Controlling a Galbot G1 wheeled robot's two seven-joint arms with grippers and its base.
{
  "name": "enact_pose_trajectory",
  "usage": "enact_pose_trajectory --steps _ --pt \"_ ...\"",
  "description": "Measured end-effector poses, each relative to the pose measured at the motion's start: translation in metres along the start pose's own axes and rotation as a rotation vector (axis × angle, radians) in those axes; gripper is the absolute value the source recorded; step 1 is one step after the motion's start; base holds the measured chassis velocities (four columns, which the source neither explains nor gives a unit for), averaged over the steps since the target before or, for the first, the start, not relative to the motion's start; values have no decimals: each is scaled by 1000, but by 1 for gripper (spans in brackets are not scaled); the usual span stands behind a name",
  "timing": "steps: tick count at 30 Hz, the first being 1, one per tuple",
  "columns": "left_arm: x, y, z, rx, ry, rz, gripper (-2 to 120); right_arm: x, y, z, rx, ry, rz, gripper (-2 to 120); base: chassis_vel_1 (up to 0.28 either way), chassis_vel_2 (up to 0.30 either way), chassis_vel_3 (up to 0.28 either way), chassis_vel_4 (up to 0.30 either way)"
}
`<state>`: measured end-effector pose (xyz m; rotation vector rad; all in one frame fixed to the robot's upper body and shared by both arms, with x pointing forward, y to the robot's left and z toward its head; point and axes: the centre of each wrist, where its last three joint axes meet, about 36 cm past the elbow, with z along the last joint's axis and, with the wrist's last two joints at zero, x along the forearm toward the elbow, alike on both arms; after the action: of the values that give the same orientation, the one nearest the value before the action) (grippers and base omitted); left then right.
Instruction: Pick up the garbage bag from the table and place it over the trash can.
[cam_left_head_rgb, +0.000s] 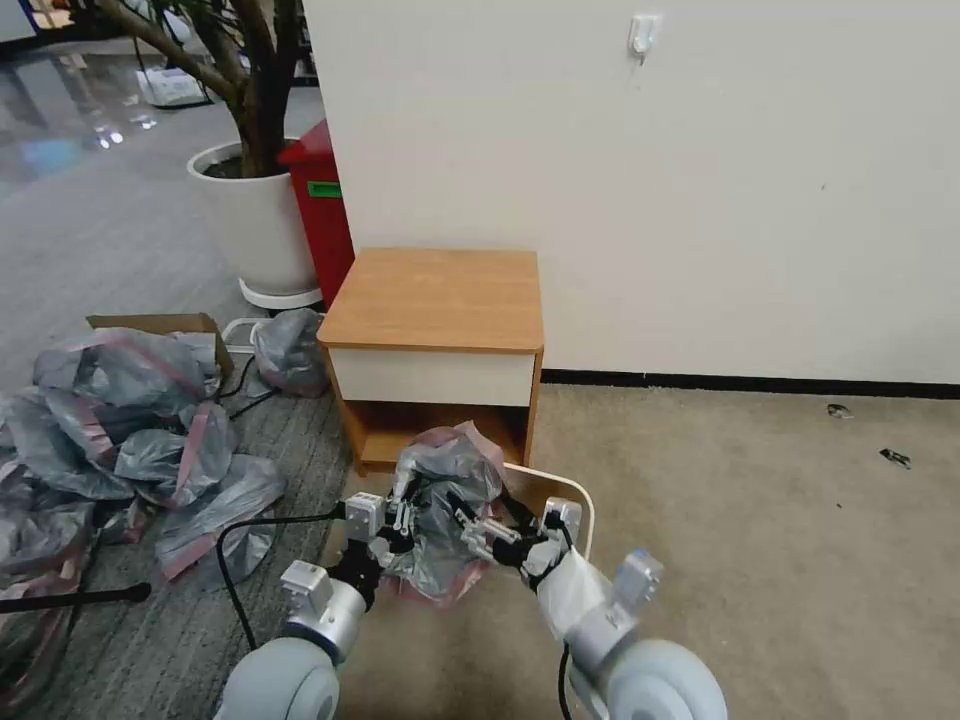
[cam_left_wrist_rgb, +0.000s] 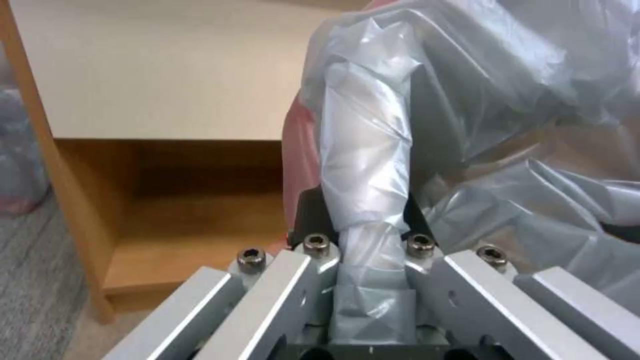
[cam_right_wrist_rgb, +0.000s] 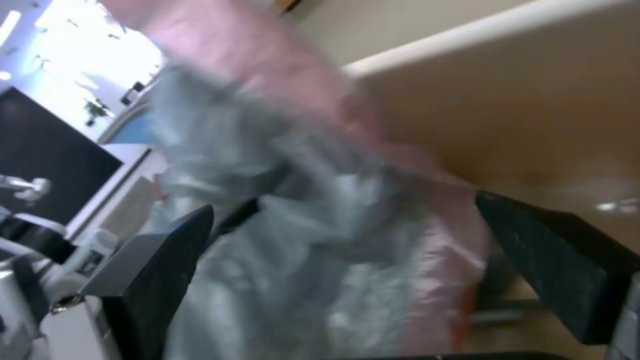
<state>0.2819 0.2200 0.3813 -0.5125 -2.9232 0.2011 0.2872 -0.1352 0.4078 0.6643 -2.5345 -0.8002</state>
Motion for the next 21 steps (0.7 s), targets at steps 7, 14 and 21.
enact_pose_trajectory --steps 7,14,21 --pt "3 1 -3 1 -20 -1 5 -11 -9 2 21 15 7 100 0 0 0 0" --pt "5 0 -4 8 -23 -5 5 -17 -9 2 35 23 -27 99 0 0 0 0" --pt "6 0 -3 19 -24 -12 5 -20 -8 3 36 16 -43 75 0 0 0 0"
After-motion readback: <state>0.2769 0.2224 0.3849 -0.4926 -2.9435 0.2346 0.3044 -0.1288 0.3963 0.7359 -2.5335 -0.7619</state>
